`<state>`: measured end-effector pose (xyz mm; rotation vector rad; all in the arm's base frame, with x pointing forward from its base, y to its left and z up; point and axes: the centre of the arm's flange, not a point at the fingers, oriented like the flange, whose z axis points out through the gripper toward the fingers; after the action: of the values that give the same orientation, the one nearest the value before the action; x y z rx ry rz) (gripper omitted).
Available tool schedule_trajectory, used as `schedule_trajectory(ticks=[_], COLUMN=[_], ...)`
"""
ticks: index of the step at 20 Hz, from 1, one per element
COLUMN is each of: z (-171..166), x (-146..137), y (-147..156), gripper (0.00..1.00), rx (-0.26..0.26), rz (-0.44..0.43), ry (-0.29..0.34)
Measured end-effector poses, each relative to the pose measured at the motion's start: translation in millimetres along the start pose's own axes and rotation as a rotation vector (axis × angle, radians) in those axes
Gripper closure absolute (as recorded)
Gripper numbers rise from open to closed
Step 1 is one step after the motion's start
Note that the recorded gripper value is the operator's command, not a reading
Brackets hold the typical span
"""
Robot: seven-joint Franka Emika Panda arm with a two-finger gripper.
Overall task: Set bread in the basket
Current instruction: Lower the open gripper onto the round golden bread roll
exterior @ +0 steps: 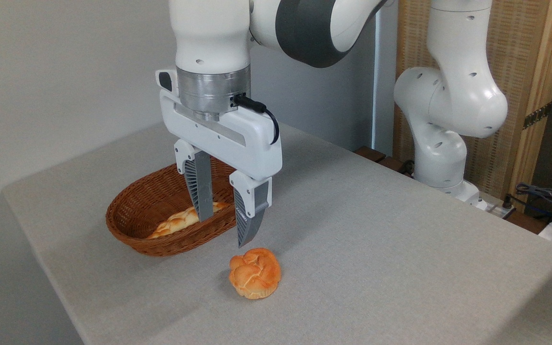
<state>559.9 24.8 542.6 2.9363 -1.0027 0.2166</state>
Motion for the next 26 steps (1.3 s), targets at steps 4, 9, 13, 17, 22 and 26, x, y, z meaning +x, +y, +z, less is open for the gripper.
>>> schedule_trajectory(ticks=[4, 9, 13, 17, 22, 26], z=[-0.3, -1.4, -1.3, 8.0, 47.8, 85.1], x=[0.1, 0.0, 1.3, 3.9, 8.3, 0.2], y=[0.1, 0.5, 2.2, 8.8, 19.8, 18.2], gripper=[0.0, 0.0, 0.0, 0.0, 0.0, 0.0], rx=[0.0, 0.001, 0.001, -0.014, -0.061, -0.107], rz=[0.0, 0.001, 0.005, 0.016, 0.039, 0.089], ry=[0.0, 0.002, 0.002, -0.014, -0.076, -0.132])
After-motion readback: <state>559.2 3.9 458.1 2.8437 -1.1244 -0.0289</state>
